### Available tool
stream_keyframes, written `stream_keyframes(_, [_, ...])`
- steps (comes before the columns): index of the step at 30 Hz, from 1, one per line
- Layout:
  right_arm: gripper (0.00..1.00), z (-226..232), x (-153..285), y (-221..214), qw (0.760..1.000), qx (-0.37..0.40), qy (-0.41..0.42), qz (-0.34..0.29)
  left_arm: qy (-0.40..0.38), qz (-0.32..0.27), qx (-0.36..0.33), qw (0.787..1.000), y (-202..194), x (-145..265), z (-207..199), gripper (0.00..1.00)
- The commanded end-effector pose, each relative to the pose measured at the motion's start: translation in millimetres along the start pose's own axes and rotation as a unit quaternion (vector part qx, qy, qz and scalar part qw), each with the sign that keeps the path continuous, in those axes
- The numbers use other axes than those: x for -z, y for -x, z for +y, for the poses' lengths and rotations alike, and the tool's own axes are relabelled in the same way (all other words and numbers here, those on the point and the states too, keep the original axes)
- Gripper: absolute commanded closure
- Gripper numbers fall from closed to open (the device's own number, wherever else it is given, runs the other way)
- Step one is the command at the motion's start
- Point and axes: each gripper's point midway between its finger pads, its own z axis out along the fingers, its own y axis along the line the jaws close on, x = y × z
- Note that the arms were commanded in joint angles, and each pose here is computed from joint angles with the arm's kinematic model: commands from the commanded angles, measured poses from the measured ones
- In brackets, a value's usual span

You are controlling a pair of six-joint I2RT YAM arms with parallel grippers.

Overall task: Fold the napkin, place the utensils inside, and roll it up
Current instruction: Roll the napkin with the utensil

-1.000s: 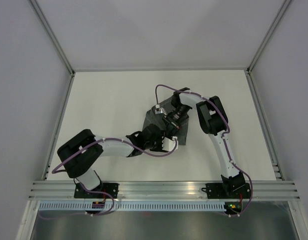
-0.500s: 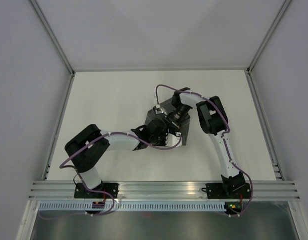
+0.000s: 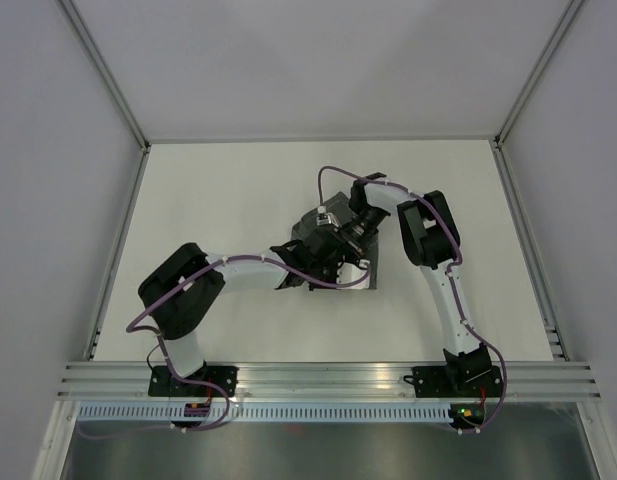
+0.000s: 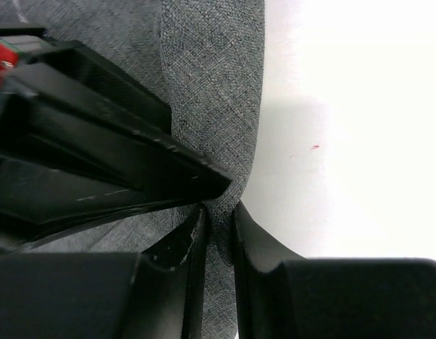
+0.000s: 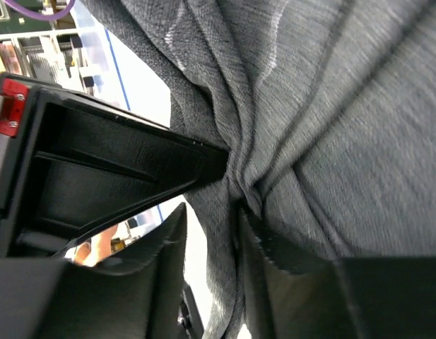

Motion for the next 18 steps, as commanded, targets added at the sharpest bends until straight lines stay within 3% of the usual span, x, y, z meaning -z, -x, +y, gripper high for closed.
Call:
stream_keyframes(1, [0.55, -45, 28, 16, 0.992, 0.08, -0.1, -0.022, -0.082, -0.005, 0.036, 0.996, 3, -4, -33, 0.98])
stream_keyframes(9, [0.45, -22, 89, 52, 0.975, 0.083, -0.145, -0.147, -0.126, -0.013, 0.074, 0.989, 9, -5, -47, 0.98])
stream_keyframes(13, [0.45, -19, 136, 70, 0.95, 0.092, -0.194, -0.229, -0.157, -0.017, 0.112, 0.981, 11, -4, -54, 0.98])
stream_keyframes(15, [0.45, -24, 157, 64, 0.94, 0.059, -0.204, -0.268, -0.173, -0.032, 0.135, 0.975, 13, -2, -56, 0.98])
stream_keyframes(18, [0.45, -20, 194, 62, 0.915, 0.068, -0.228, -0.327, -0.196, -0.039, 0.175, 0.964, 16, 2, -56, 0.98])
